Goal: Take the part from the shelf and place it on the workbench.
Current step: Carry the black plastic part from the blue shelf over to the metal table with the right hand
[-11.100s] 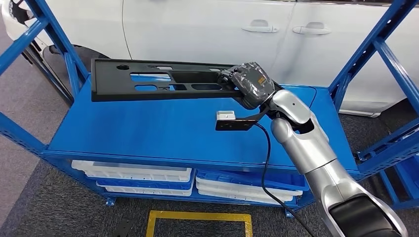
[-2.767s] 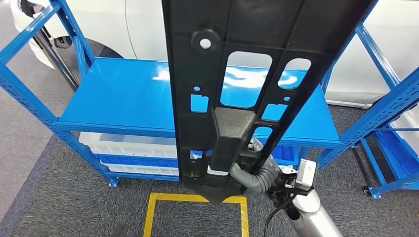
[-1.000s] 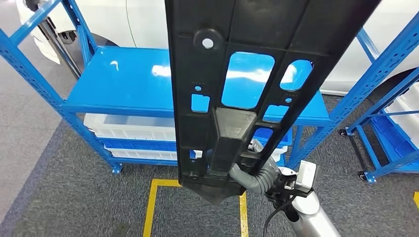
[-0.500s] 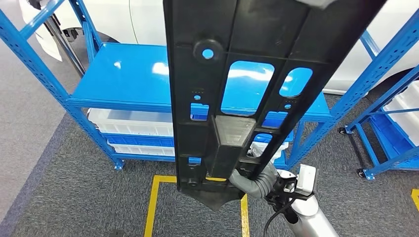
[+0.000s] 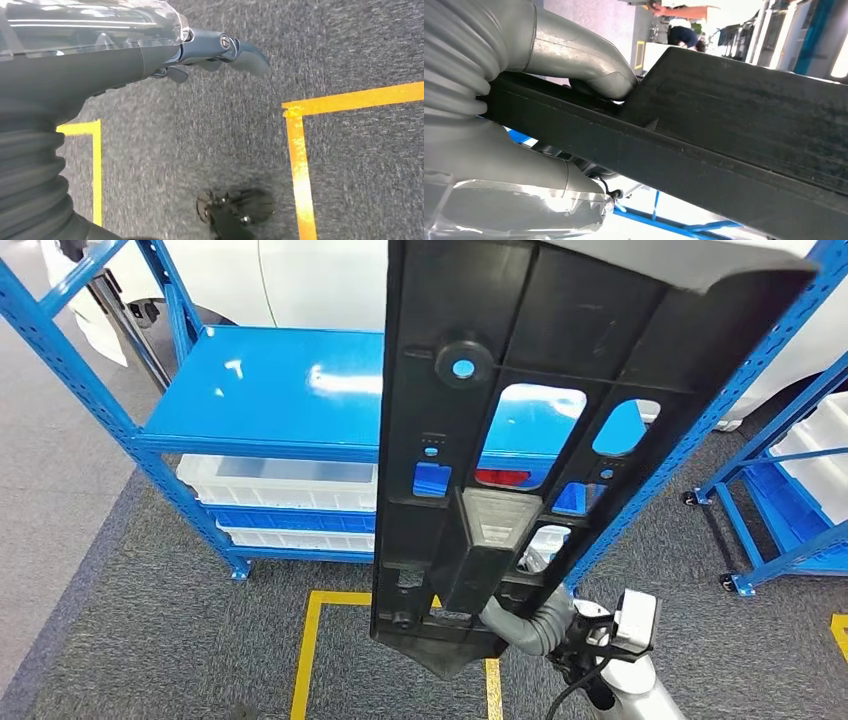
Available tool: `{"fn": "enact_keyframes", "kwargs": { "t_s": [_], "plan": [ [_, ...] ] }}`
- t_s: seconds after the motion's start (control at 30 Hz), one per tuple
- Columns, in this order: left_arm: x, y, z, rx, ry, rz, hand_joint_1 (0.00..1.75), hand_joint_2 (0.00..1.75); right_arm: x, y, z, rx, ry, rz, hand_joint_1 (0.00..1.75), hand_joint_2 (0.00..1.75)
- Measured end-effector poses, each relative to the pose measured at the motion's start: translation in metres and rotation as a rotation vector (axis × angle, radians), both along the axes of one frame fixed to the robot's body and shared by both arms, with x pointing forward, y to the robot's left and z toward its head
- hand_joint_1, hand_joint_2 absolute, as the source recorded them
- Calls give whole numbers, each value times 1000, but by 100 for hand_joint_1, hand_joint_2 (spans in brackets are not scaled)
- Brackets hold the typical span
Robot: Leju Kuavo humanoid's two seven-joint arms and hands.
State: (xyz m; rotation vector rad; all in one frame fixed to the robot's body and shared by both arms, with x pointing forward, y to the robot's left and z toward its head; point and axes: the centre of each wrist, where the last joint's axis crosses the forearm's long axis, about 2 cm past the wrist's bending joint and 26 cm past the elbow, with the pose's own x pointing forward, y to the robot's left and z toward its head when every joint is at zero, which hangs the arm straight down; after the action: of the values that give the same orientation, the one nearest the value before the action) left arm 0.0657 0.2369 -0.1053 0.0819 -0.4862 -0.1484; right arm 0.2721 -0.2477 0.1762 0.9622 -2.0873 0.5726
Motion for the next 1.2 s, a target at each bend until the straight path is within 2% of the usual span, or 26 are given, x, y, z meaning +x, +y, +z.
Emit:
{"fn": "enact_keyframes", "kwargs": {
  "t_s": [0.33, 0.8, 1.2],
  "plan": [
    [0, 0, 0, 5, 13, -13, 0, 175, -15, -13, -12, -5, 27, -29, 173, 175],
    [3, -3, 1, 0, 9, -27, 0, 175, -20, -19, -15, -9, 28, -49, 173, 175],
    [5, -4, 1, -12, -1, -22, 0, 175, -13, -18, -8, -26, 3, -28, 173, 175]
  ]
}}
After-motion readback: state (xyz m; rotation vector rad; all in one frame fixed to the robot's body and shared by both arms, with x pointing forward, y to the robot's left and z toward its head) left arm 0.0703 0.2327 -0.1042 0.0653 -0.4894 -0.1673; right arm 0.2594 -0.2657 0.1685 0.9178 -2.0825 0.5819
